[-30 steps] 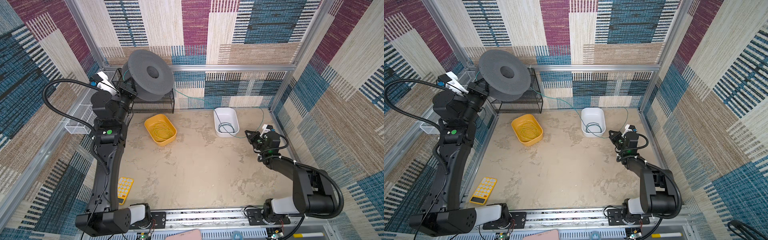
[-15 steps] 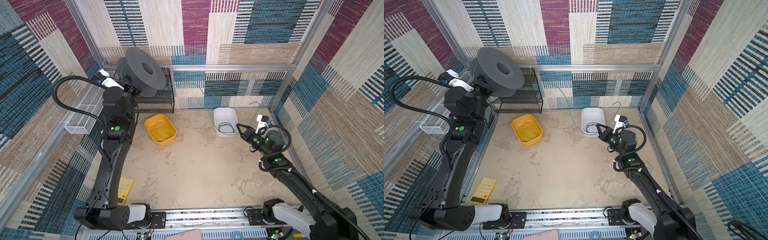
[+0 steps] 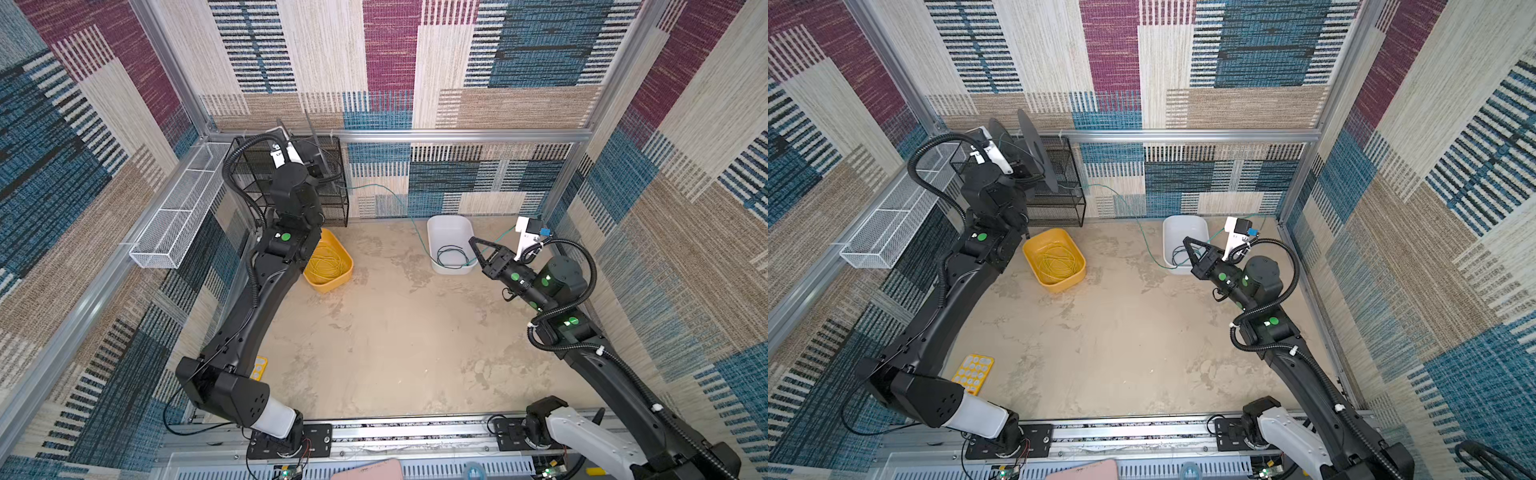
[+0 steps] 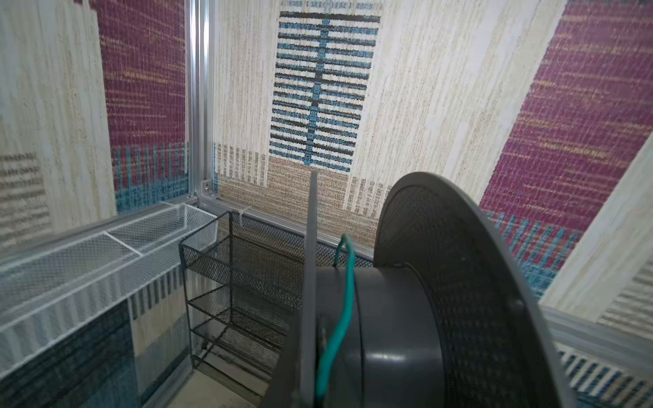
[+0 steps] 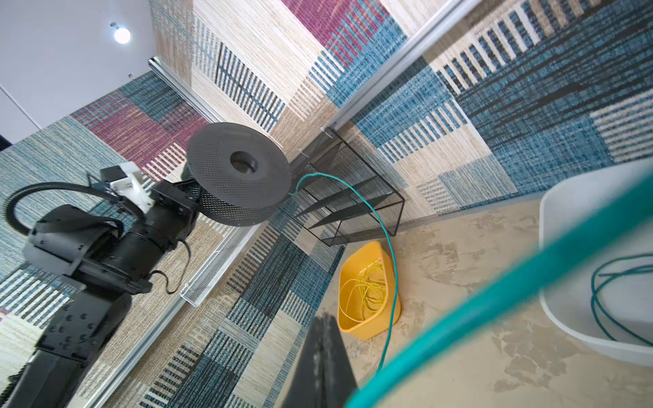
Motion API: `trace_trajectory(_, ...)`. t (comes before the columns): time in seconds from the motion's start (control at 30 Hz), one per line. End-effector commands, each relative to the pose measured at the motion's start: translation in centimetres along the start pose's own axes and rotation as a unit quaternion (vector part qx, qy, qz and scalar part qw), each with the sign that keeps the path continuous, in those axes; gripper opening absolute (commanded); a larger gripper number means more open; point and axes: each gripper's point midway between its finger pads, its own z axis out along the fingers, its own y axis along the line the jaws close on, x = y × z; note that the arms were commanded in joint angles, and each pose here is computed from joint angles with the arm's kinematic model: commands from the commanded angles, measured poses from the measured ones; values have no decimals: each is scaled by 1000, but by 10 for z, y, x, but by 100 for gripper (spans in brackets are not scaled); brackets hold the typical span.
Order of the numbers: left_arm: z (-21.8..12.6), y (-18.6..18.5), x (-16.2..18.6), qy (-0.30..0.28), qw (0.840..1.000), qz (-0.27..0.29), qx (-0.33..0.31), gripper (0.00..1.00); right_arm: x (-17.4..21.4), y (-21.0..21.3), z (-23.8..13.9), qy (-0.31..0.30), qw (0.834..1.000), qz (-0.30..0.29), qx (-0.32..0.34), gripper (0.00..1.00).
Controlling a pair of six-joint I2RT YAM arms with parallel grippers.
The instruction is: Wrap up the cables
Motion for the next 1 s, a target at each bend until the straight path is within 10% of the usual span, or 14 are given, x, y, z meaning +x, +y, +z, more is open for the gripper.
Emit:
trace_trajectory(0.0,-7,3,-41,-77,996,33,-34,0,-14,22,-3,-8,999,-26,-25,0)
trace_trajectory(0.73,9,19,-60,-91,992,52,-73,0,-5,95,-57,15,981,-119,-155,0)
trace_trajectory(0.97,1,2,-40,-69,992,107,5,0,-38,106,-47,-30,981,-124,-147,0)
